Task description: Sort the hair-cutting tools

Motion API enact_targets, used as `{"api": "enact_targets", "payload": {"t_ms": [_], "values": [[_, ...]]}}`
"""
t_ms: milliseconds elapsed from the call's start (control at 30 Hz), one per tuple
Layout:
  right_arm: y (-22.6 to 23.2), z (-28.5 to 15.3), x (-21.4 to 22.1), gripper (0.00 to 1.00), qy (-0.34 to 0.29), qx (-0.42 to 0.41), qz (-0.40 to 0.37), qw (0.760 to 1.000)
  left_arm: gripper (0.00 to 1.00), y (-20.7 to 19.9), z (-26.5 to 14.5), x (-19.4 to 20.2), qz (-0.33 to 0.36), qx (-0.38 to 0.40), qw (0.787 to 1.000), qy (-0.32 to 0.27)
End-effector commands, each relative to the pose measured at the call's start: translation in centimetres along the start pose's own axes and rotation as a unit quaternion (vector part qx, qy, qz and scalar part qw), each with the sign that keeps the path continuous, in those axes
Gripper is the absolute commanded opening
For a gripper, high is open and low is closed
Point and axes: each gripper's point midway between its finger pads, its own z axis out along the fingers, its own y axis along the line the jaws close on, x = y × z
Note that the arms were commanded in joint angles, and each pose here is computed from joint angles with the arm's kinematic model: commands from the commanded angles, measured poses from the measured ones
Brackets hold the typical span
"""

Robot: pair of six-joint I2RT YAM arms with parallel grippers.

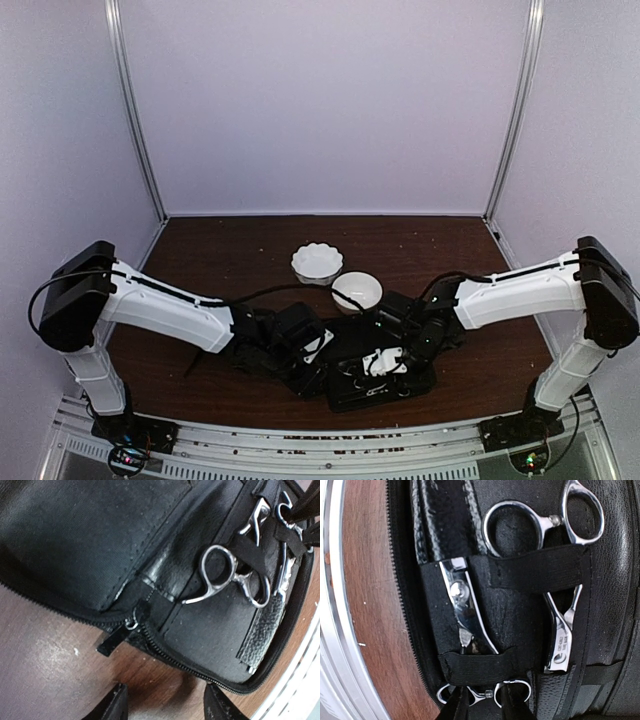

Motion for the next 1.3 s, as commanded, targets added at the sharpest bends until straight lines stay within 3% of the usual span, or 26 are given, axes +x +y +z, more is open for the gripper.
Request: {"api": "enact_targets", "payload": {"t_ms": [0,367,600,900,1267], "values": [[0.0,0.3,-3.0,0.23,-0.053,0.000,-0.007,0.999,0.54,-0.2,0.6,0.1,-0.006,0.005,1.000,-0.010],[-1.3,-1.0,-4.5,0.28,-0.071,0.042,0.007,0.997,0.54,0.0,0.7,0.2,-0.015,0.007,1.000,-0.020],[-2.4,-0.8,-3.8,0.28,-0.051,0.075,0.008,0.996,0.54,0.0,0.7,0.4,-0.018,0.008,1.000,-0.022],[-4.4,-3.9,-3.2,0.34,-0.054,0.152,0.018,0.987,0.54,0.2,0.5,0.6,-0.021,0.005,0.999,-0.023],[-3.0,-4.0,-3.3,0.36,-0.060,0.113,0.010,0.992,0.54,0.5,-0.5,0.4,-0.019,-0.009,1.000,-0.023]]}}
